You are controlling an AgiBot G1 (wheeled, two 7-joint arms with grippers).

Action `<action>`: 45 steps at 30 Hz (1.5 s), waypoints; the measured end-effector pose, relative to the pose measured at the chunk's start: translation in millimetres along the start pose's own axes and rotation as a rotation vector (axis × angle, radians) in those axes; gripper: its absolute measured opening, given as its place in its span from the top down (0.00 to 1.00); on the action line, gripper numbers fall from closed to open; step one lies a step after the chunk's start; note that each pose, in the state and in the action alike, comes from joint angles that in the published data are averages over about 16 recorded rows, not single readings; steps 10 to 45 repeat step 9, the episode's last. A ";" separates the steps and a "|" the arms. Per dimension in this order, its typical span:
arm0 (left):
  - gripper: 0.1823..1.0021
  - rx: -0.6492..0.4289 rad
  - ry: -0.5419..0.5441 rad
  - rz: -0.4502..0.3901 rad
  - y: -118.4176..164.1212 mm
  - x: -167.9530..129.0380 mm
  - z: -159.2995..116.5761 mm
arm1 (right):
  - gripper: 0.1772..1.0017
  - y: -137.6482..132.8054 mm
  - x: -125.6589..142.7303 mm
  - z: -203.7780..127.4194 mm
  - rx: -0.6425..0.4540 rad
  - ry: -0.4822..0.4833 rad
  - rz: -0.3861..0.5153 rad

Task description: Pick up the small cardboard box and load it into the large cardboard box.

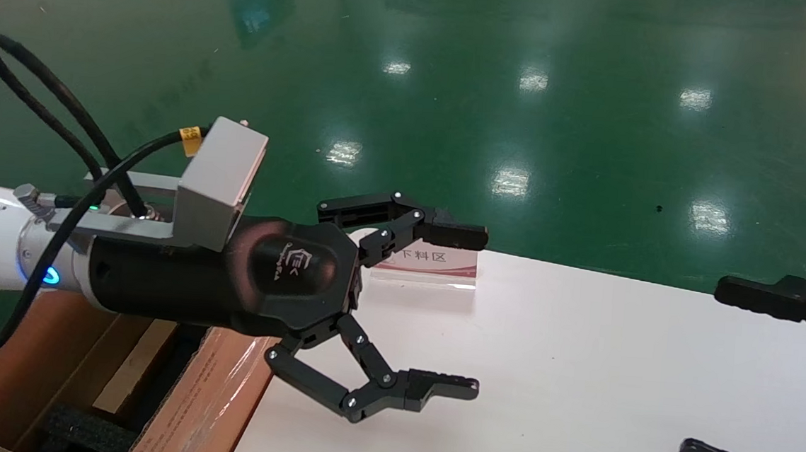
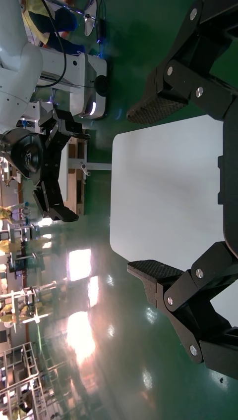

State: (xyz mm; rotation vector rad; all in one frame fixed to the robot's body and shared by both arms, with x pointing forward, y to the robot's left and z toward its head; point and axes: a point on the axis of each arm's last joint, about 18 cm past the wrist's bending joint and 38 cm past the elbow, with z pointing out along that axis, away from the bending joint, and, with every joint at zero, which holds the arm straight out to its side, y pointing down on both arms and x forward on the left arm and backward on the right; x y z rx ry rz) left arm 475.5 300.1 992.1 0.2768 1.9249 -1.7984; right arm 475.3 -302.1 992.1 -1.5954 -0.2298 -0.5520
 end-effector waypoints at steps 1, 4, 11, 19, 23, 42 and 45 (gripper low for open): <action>0.00 0.000 0.000 0.000 0.0 0.0 0.0 | 0.00 0.0 0.0 0.0 0.000 0.000 0.000; 0.00 0.000 0.000 0.000 0.0 0.0 0.0 | 0.00 0.0 0.0 0.0 0.000 0.000 0.000; 0.00 0.000 0.000 0.000 0.0 0.0 0.0 | 0.00 0.0 0.0 0.0 0.000 0.000 0.000; 0.00 0.000 0.000 0.000 0.0 0.0 0.0 | 0.00 0.0 0.0 0.0 0.000 0.000 0.000; 0.00 0.000 0.000 0.000 0.0 0.0 0.0 | 0.00 0.0 0.0 0.0 0.000 0.000 0.000; 0.00 0.000 0.000 0.000 0.0 0.0 0.0 | 0.00 0.0 0.0 0.0 0.000 0.000 0.000; 0.00 0.000 0.000 0.000 0.0 0.0 0.0 | 0.00 0.0 0.0 0.0 0.000 0.000 0.000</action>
